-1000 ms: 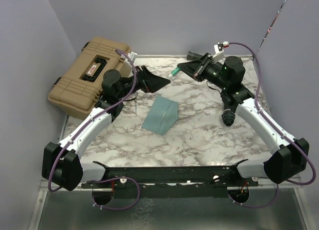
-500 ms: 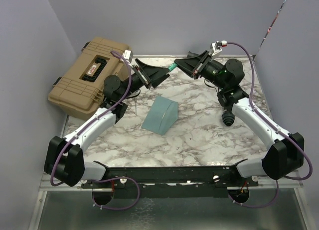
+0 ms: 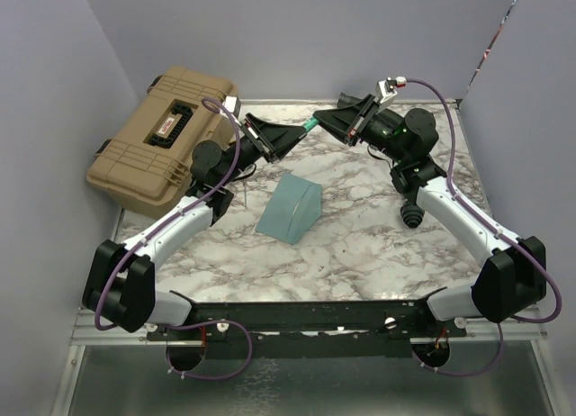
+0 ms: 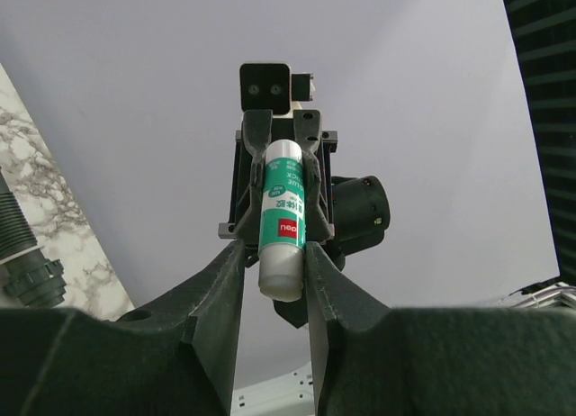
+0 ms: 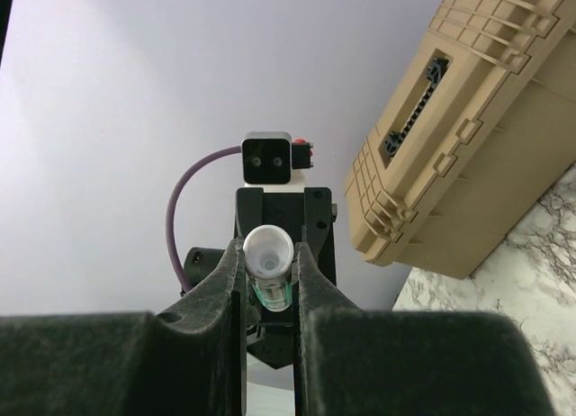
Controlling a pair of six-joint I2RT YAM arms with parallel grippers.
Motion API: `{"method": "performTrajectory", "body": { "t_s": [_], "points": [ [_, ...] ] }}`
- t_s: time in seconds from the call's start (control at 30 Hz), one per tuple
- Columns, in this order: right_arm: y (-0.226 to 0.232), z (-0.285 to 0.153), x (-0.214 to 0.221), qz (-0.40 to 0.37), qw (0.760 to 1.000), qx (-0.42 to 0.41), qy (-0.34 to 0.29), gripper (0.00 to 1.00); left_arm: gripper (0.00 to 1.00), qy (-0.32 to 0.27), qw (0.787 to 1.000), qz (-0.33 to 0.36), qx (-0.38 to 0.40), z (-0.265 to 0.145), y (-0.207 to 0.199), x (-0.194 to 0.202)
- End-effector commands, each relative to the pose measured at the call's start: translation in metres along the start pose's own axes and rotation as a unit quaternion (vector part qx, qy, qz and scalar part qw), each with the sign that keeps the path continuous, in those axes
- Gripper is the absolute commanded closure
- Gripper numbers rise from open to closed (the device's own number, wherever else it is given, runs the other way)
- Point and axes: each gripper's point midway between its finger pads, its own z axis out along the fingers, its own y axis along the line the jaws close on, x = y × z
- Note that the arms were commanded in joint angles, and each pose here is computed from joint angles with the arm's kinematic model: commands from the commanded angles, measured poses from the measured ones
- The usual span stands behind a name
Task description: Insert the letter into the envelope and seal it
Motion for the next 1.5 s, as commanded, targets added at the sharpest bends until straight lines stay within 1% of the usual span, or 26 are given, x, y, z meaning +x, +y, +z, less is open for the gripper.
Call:
{"method": "performTrajectory", "body": {
  "t_s": [0.0, 0.17, 0.33, 0.4, 0.43, 0.5, 0.53, 0.63, 0.7, 0.77, 0.83, 0.97, 1.1, 1.17, 1.3, 1.47],
  "points": [
    [-0.002, -0.002, 0.008, 0.001, 1.0, -0.008, 0.016, 0.99, 0.68, -0.024, 1.0, 0.006, 0.007, 0.002, 0.003, -0.008],
    [-0.006, -0.003, 0.009, -0.002, 1.0, 0.001, 0.016, 0.99, 0.77, -0.018, 1.0, 0.009, 0.012, 0.005, 0.002, -0.007],
    [-0.009, -0.005, 0.006, -0.009, 1.0, 0.016, 0.008, 0.98, 0.87, -0.02, 1.0, -0.007, 0.009, 0.005, 0.004, -0.008],
    [-0.01, -0.004, 0.006, -0.011, 1.0, 0.016, 0.009, 0.96, 0.9, -0.016, 1.0, -0.009, 0.01, 0.005, 0.003, -0.007],
    [-0.01, -0.004, 0.007, -0.011, 1.0, 0.016, 0.01, 0.94, 0.94, -0.014, 1.0, -0.008, 0.011, 0.005, 0.002, -0.006],
    [-0.01, -0.004, 0.007, -0.009, 1.0, 0.015, 0.013, 0.83, 0.99, -0.012, 1.0, -0.007, 0.011, 0.004, 0.002, -0.005],
    [-0.01, -0.004, 0.008, -0.009, 1.0, 0.015, 0.013, 0.76, 1.0, -0.01, 1.0, -0.007, 0.011, 0.004, 0.002, -0.004],
    [-0.01, -0.005, 0.009, -0.009, 1.0, 0.014, 0.016, 0.56, 1.0, -0.004, 1.0, -0.006, 0.01, 0.005, 0.003, -0.002],
    [-0.008, -0.005, 0.013, -0.013, 0.999, 0.009, 0.031, 0.44, 1.0, 0.004, 1.0, 0.001, 0.011, 0.005, 0.003, -0.001],
    [-0.008, -0.007, 0.016, -0.02, 0.999, 0.01, 0.049, 0.35, 1.0, 0.013, 1.0, 0.005, 0.011, 0.006, 0.005, 0.0],
    [-0.01, -0.01, 0.023, -0.028, 0.997, 0.014, 0.075, 0.31, 1.0, 0.028, 1.0, 0.011, 0.008, 0.006, 0.006, 0.002],
    [-0.007, -0.016, 0.039, -0.038, 0.989, 0.008, 0.145, 0.3, 1.0, 0.071, 0.997, 0.019, 0.008, 0.008, 0.007, 0.011],
    [0.005, -0.024, 0.048, -0.047, 0.982, -0.016, 0.181, 0.31, 1.0, 0.122, 0.992, 0.017, 0.008, 0.009, 0.007, 0.023],
    [0.008, -0.026, 0.047, -0.049, 0.982, -0.018, 0.184, 0.32, 1.0, 0.139, 0.99, 0.017, 0.008, 0.009, 0.006, 0.026],
    [0.016, -0.03, 0.046, -0.055, 0.98, -0.028, 0.188, 0.38, 1.0, 0.143, 0.989, 0.021, 0.007, 0.006, 0.003, 0.023],
    [0.019, -0.029, 0.035, -0.045, 0.983, -0.027, 0.174, 0.38, 1.0, 0.149, 0.989, 0.02, 0.012, 0.007, -0.008, 0.019]
  ]
}}
